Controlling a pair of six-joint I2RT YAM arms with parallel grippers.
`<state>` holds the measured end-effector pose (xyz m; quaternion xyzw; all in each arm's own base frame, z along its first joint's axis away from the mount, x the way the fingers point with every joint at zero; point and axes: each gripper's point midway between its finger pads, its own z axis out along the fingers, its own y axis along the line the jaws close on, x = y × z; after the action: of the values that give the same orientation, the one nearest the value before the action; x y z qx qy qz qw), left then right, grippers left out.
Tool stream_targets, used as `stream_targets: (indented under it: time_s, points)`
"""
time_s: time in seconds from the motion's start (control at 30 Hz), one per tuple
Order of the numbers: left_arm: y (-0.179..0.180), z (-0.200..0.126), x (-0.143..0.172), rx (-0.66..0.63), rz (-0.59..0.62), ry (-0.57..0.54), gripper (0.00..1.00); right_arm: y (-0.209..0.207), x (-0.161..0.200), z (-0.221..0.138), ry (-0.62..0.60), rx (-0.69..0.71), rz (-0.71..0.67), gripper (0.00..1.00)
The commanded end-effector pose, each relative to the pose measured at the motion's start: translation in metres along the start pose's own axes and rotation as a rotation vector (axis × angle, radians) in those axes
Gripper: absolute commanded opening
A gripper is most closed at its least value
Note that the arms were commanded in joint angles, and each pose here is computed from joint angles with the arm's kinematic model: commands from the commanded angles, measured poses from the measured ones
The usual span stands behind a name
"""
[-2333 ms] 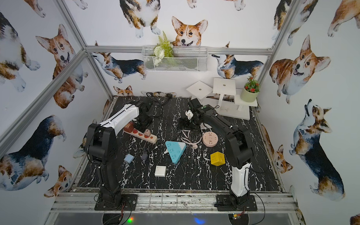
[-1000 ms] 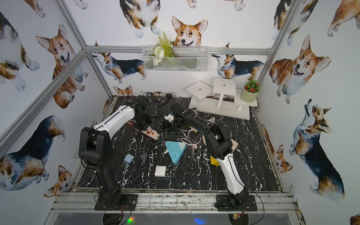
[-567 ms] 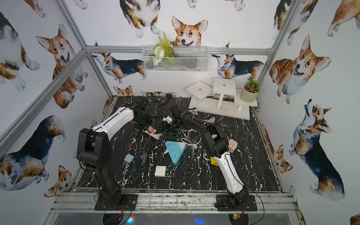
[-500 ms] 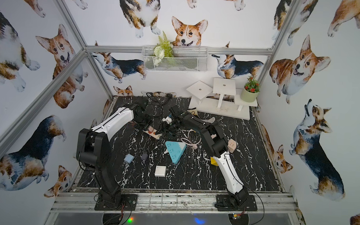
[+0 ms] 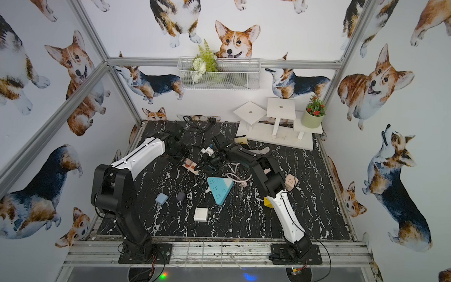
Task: Pull the plug off the socket
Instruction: Remove the plug from the socket.
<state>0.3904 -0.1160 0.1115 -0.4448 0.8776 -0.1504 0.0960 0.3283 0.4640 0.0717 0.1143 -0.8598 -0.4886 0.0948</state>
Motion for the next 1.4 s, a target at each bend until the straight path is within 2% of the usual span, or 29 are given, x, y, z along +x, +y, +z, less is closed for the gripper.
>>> stream_targets:
  time_s: [0.0,0.3,0.4,0.47,0.6,0.67,0.8,0.97,1.13,1.23,1.3,1.37]
  points:
    - [-0.03,-0.011,0.005,0.194,0.035,0.007,0.0,-0.031,0.007,-0.003,-0.034,0.157,0.174,0.0]
    - [-0.018,-0.007,0.007,0.212,0.013,0.028,0.0,-0.057,0.02,-0.014,-0.067,0.28,0.28,0.0]
    - [-0.011,-0.015,-0.004,0.163,-0.012,0.026,0.0,-0.072,0.032,-0.023,-0.044,0.427,0.248,0.0]
    - [-0.015,-0.02,-0.012,0.156,0.004,0.011,0.0,-0.08,0.038,-0.026,-0.02,0.476,0.251,0.0]
    - [-0.031,-0.016,-0.013,0.263,0.081,0.005,0.0,-0.085,0.043,-0.018,-0.018,0.427,0.31,0.0]
    - [-0.025,-0.003,-0.004,0.308,0.072,0.043,0.0,-0.089,0.042,-0.015,-0.026,0.4,0.334,0.0]
    - [-0.016,-0.007,0.012,0.388,0.104,0.071,0.0,-0.088,0.035,-0.02,-0.056,0.351,0.373,0.0]
    - [0.004,-0.016,0.012,0.263,0.094,0.083,0.0,-0.082,0.034,-0.021,-0.047,0.378,0.327,0.0]
    - [-0.009,-0.03,-0.002,0.198,0.079,0.055,0.0,-0.079,0.044,-0.012,-0.004,0.41,0.286,0.0]
    - [-0.005,-0.031,-0.002,0.156,0.139,0.051,0.0,-0.082,0.048,-0.008,0.002,0.397,0.31,0.0]
    - [0.006,-0.032,0.004,0.099,0.237,0.048,0.0,-0.085,0.049,-0.007,0.002,0.396,0.329,0.0]
    - [0.011,-0.029,0.009,0.131,0.257,0.044,0.0,-0.088,0.049,-0.006,-0.005,0.385,0.35,0.0]
